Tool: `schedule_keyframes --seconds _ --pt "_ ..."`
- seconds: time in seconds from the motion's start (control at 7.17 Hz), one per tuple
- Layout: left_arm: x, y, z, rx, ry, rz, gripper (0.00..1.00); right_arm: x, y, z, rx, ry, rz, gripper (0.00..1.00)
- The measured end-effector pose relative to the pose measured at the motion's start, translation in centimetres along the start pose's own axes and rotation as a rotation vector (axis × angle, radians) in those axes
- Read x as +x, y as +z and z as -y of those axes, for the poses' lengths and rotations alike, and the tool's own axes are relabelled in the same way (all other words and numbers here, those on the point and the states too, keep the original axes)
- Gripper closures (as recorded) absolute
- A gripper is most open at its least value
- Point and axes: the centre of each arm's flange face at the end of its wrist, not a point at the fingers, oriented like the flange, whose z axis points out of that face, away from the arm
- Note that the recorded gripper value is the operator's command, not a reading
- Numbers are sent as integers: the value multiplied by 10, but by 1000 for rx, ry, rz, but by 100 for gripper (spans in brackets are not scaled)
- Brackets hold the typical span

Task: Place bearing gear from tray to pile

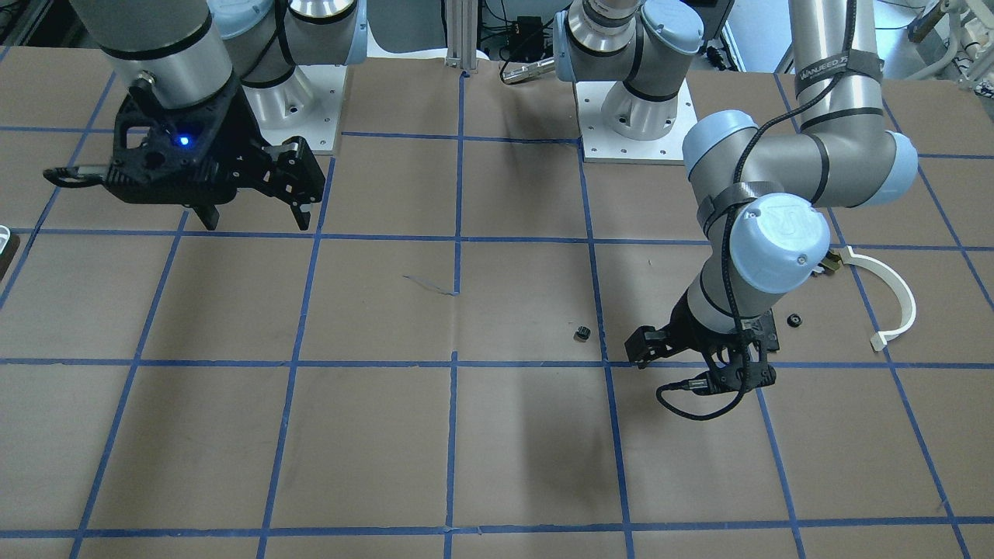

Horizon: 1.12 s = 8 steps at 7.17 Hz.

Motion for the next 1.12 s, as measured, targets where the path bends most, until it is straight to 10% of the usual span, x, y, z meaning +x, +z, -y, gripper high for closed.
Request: schedule_keyframes --seconds 0.42,0.84,1.12 --pt "36 36 -19 -78 -250 -27 0 2 -25 -12 33 -115 0 0" --pt "56 79 -62 -107 -293 -22 5 7 -34 -22 45 -141 0 0" --pt "56 98 -74 -74 -290 -48 45 8 -13 -22 15 -138 -2 0"
